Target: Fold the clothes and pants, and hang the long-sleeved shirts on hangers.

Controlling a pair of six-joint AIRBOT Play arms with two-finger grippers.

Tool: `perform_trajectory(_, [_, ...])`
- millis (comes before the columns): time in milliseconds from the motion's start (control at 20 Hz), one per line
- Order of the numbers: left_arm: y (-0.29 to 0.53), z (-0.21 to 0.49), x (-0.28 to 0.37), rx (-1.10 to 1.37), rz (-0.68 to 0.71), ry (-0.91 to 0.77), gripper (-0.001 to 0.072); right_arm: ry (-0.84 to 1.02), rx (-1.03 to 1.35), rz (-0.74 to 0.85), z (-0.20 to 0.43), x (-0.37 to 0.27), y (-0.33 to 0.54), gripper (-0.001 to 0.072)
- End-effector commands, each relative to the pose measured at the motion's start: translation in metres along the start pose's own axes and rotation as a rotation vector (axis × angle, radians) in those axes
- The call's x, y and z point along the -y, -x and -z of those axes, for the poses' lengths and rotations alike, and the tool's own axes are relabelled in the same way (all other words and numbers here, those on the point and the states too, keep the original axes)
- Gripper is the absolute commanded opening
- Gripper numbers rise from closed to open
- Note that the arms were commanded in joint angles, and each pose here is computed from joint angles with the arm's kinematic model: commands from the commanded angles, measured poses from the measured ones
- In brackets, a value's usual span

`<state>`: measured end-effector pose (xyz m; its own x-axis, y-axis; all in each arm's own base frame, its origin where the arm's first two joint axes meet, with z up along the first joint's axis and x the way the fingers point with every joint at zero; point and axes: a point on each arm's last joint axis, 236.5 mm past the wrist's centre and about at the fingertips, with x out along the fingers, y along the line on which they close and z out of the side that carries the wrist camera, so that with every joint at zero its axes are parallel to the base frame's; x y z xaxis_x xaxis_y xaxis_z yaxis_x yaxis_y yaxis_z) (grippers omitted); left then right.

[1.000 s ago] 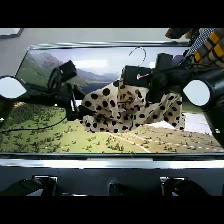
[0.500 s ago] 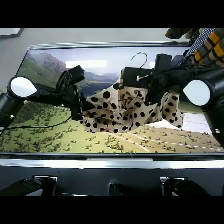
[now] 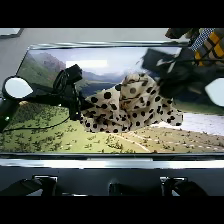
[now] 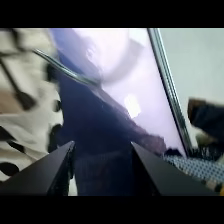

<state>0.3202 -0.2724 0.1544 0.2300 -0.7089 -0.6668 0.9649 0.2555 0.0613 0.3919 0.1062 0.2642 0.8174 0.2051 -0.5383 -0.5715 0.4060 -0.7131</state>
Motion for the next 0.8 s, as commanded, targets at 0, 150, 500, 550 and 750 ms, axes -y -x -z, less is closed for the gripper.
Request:
perform_trajectory(0, [0.013,-0.011,0.001,0.031,-0.033,-0.024,0.0016,-0.21,-0.056,0.082,0.042,0.031,0.026,0.0427])
perform_trajectory(150, [0.032,-0.027,0.002,0.078,-0.09,-0.055,0.0015,-0.357,-0.101,0.054,0.079,0.033,0.038,0.0525])
perform_trajectory(500, [0.071,-0.048,0.022,0.139,-0.138,-0.114,0.0016,-0.387,-0.008,0.045,0.082,0.044,0.044,0.0591])
perform_trajectory(550, [0.072,-0.047,0.025,0.134,-0.128,-0.117,0.0016,-0.386,0.008,0.035,0.078,0.043,0.044,0.0591])
perform_trajectory(750, [0.072,-0.044,0.029,0.124,-0.113,-0.118,0.0016,-0.234,-0.002,-0.13,0.075,0.004,0.045,0.059])
